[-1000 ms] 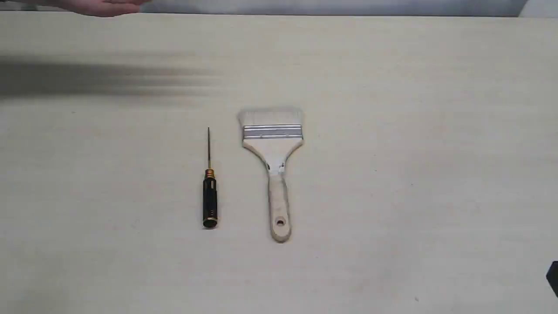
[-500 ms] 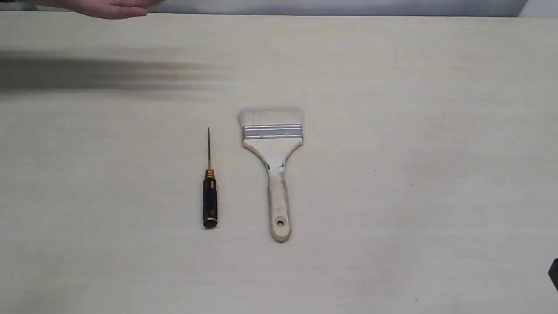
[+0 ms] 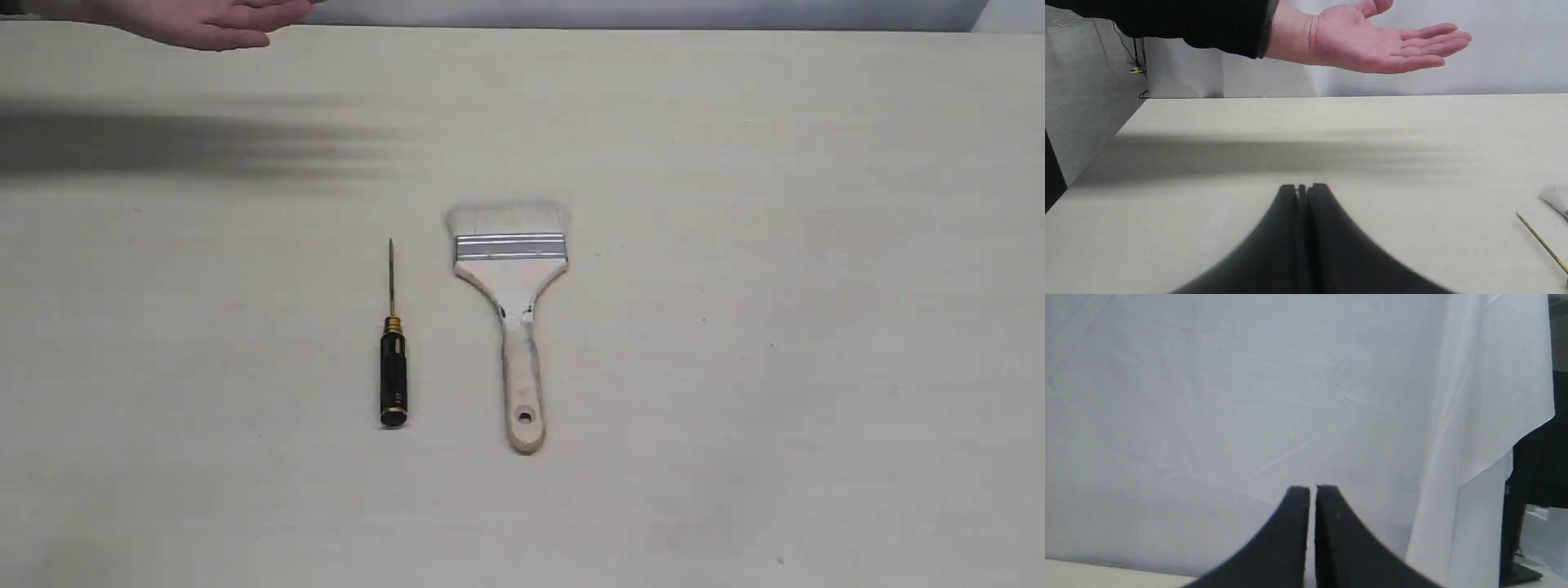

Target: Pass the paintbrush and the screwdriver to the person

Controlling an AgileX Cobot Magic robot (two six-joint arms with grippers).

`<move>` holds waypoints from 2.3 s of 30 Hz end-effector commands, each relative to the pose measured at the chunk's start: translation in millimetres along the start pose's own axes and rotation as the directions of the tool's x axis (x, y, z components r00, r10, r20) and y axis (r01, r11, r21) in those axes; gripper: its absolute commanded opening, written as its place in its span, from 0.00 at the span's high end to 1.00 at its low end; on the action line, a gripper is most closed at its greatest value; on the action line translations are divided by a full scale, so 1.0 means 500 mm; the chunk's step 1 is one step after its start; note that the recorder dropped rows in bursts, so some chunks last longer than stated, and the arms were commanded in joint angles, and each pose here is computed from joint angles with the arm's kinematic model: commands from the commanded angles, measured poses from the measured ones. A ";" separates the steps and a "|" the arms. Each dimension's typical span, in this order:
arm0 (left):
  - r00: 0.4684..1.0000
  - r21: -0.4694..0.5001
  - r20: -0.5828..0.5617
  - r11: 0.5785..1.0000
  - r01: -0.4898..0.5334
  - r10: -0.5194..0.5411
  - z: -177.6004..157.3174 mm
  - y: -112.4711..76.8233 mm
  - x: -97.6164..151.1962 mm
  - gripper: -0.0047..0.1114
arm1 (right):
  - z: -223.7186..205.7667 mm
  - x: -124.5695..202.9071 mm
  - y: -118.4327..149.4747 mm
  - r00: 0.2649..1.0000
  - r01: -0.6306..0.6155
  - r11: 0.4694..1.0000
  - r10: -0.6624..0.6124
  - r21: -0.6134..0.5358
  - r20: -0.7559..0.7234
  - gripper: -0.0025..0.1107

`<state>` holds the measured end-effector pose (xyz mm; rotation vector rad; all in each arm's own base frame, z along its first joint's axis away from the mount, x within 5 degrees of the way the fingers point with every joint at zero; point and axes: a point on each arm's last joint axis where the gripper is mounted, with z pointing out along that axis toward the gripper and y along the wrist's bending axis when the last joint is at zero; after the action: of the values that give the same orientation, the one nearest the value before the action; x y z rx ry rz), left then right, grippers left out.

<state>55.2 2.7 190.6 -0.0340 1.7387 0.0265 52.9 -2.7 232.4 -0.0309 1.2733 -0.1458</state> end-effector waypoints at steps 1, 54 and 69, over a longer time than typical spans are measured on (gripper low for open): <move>1.000 0.010 0.004 1.000 0.005 -0.005 0.000 -0.001 0.000 0.96 | -0.001 -0.011 -0.001 0.976 -0.209 0.978 0.209 -0.004 0.062 0.94; 1.000 0.010 0.006 1.000 0.005 -0.005 0.000 -0.001 0.000 0.96 | 0.313 -0.125 0.375 0.829 -0.171 0.874 -0.121 -0.454 -0.546 0.66; 1.000 0.010 0.006 1.000 0.005 -0.005 0.000 -0.001 0.000 0.96 | 0.402 -0.035 0.562 0.454 -0.094 0.890 -0.361 -0.447 -0.814 0.47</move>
<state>55.2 2.7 190.6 -0.0340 1.7387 0.0265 263.6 262.4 283.5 -0.5008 2.3212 0.0428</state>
